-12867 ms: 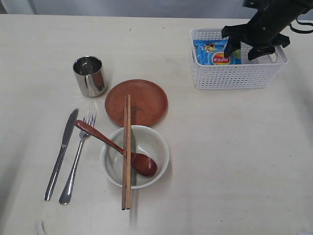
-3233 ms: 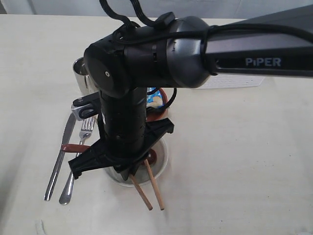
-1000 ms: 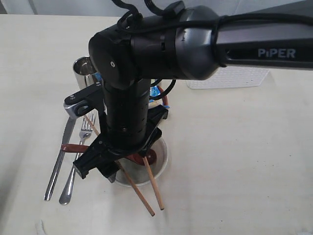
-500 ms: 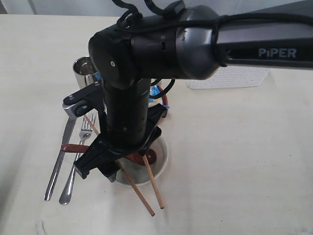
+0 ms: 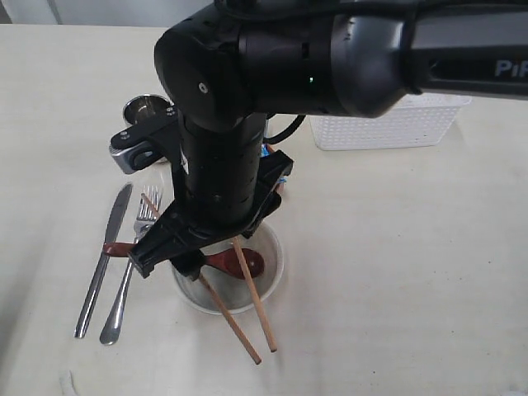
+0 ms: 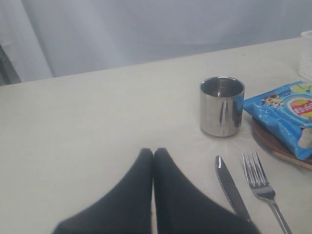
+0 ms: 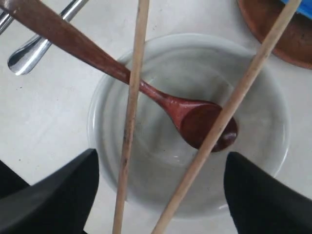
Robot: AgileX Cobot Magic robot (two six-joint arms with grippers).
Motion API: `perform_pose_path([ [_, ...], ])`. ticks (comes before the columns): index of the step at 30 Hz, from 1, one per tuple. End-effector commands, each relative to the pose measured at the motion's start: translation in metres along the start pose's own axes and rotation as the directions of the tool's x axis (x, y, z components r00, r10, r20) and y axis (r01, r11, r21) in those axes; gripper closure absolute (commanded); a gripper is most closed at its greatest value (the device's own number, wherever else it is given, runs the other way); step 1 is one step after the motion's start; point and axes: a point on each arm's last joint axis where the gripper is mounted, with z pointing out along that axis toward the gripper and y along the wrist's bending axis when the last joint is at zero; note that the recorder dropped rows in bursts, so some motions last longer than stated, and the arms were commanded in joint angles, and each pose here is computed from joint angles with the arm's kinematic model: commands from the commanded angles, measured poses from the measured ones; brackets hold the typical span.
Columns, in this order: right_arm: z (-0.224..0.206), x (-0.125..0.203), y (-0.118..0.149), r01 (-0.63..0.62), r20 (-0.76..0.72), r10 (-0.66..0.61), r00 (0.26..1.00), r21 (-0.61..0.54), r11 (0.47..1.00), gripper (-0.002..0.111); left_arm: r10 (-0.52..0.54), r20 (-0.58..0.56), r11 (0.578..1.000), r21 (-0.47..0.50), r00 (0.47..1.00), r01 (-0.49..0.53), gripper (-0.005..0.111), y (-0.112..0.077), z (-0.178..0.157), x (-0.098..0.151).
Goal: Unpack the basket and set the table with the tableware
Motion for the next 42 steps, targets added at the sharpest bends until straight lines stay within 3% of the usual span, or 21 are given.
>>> perform_pose_path([
  [1,0.0,-0.001,-0.002,-0.01,-0.001,0.01,1.0,0.004,1.0,0.039,-0.002,0.007,1.0,-0.002,1.0,0.002,0.107,0.0,0.0,0.0],
  [3,0.0,-0.001,0.0,-0.019,0.0,0.019,1.0,-0.013,1.0,0.029,-0.002,0.007,1.0,-0.002,1.0,0.002,0.107,0.0,0.0,0.0],
  [6,0.0,-0.001,-0.001,-0.022,-0.005,0.022,1.0,-0.014,1.0,0.003,-0.002,0.007,1.0,-0.002,1.0,0.002,0.107,0.0,0.0,0.0],
  [19,0.001,0.002,0.002,-0.025,-0.036,0.024,0.999,-0.038,0.999,0.004,-0.002,0.007,1.0,-0.002,1.0,0.002,0.107,0.0,0.0,0.0],
  [28,0.029,-0.001,0.0,-0.051,-0.109,0.049,0.993,-0.012,0.999,0.004,-0.002,0.007,1.0,-0.002,1.0,0.002,0.107,0.0,0.0,0.0],
  [42,0.03,-0.001,-0.003,-0.06,-0.108,0.061,0.992,0.018,0.998,0.004,-0.002,0.007,1.0,-0.002,1.0,0.002,0.107,0.0,0.0,0.0],
])
